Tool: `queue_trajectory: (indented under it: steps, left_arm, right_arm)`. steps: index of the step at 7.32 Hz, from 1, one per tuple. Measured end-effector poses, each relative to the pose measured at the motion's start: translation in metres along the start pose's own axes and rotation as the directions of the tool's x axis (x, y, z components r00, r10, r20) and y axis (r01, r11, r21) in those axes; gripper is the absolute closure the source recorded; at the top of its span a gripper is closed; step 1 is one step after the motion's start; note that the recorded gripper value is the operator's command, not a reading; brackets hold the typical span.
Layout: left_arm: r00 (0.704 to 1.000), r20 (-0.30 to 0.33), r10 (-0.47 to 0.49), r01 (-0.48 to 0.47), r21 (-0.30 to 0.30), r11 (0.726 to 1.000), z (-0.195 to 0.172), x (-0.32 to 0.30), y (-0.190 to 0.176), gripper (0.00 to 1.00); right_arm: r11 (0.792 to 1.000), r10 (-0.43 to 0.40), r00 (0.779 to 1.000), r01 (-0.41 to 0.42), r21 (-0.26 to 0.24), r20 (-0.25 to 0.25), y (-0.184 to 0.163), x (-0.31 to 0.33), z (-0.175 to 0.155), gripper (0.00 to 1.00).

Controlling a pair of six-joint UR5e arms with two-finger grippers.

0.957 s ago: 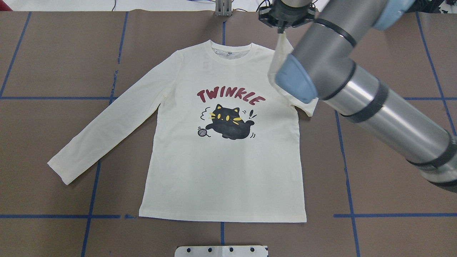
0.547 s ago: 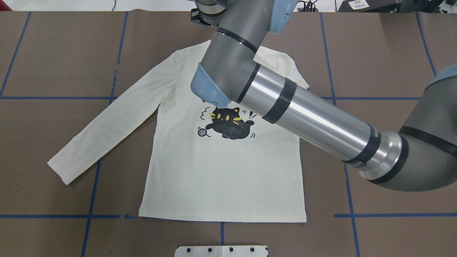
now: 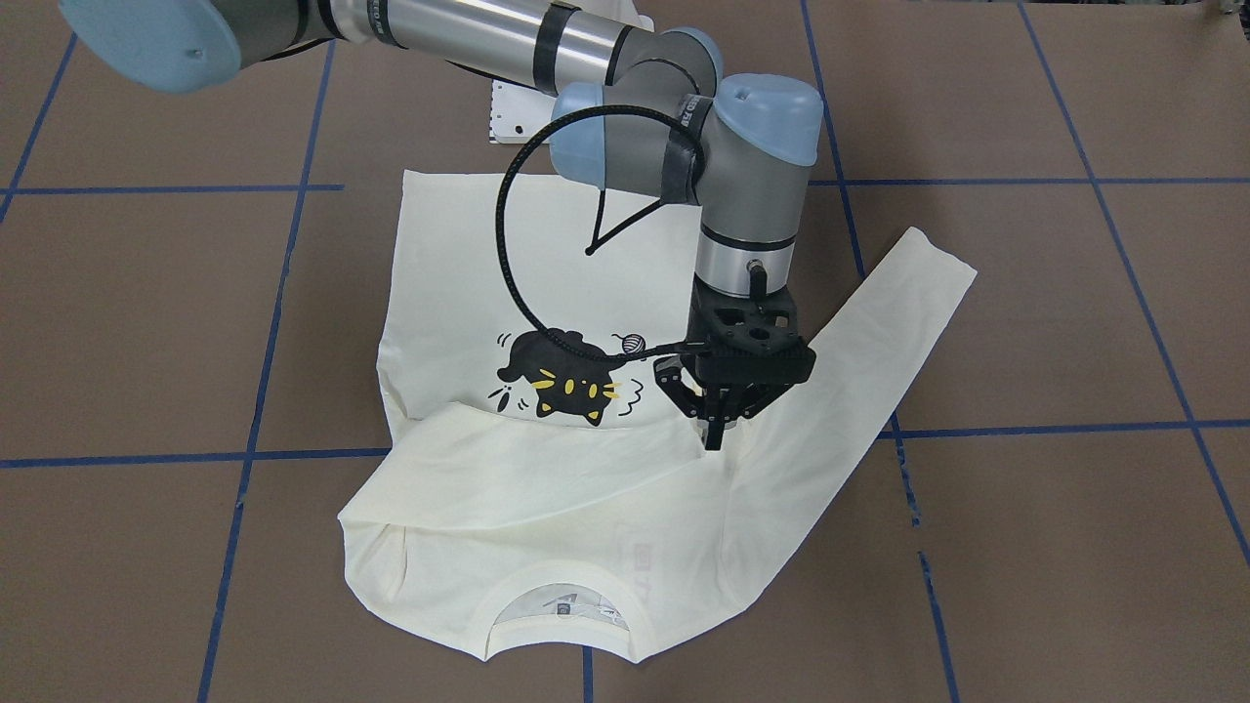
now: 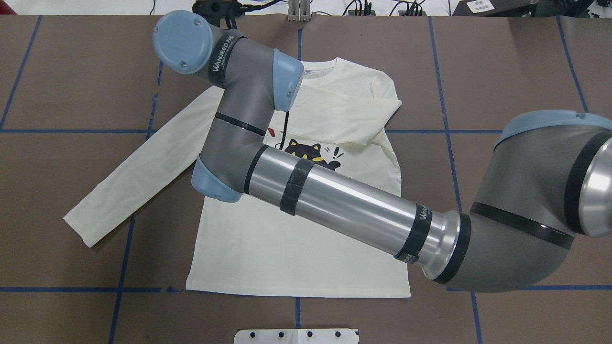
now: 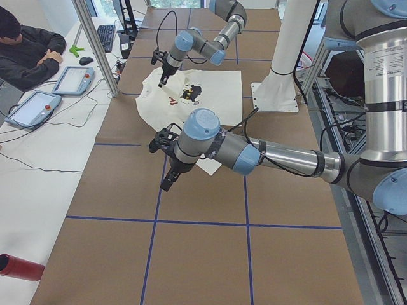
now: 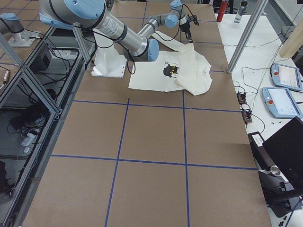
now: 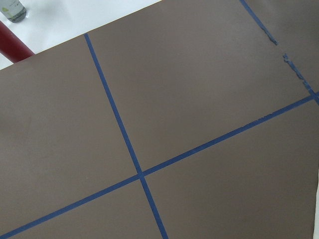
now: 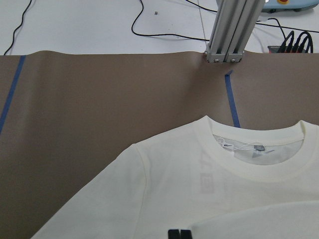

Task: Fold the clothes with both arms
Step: 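Grasp the sleeve cuff with the right gripper and fold it across the shirt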

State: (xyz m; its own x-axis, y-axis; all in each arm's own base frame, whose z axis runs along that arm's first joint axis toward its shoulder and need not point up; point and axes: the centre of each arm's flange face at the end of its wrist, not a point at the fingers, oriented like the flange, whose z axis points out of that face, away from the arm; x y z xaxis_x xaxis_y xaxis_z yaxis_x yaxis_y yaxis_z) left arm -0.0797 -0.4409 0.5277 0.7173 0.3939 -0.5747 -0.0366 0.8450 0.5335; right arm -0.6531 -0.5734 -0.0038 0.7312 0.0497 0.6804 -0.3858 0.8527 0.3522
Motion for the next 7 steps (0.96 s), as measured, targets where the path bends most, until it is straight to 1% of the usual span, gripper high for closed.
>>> queue_trajectory:
  steps: [1, 2, 4, 5, 6, 7]
  left_arm:
    - [1.0, 0.0, -0.001, 0.001, -0.002, 1.0, 0.001, -0.001, 0.0, 0.0]
    - [1.0, 0.0, -0.002, 0.002, -0.002, 1.0, 0.001, -0.001, 0.001, 0.0]
    - [1.0, 0.0, -0.003, 0.003, -0.003, 1.0, 0.001, -0.001, 0.001, 0.0]
    - [1.0, 0.0, -0.001, 0.001, -0.001, 1.0, 0.001, -0.001, -0.001, 0.0]
    - [1.0, 0.001, 0.01, -0.01, 0.01, 1.0, -0.002, 0.002, -0.008, 0.0]
    - [0.999, 0.004, 0.034, -0.034, 0.035, 0.999, -0.006, 0.006, -0.02, 0.0]
  right_arm:
    - [1.0, 0.002, 1.0, -0.002, 0.003, 0.009, 0.004, -0.012, 0.0, 0.76]
    - [1.0, 0.002, 1.0, -0.002, 0.004, 0.017, 0.008, -0.017, 0.006, 0.01]
    - [1.0, 0.004, 1.0, -0.004, 0.002, 0.026, 0.008, -0.022, 0.006, 0.0]
    - [1.0, 0.008, 0.999, -0.008, -0.006, 0.037, 0.003, -0.025, 0.0, 0.0]
    - [0.999, 0.017, 0.999, -0.015, -0.031, 0.048, -0.007, -0.027, -0.009, 0.0]
    - [0.997, 0.027, 0.998, -0.023, -0.076, 0.05, -0.024, -0.023, -0.018, 0.0]
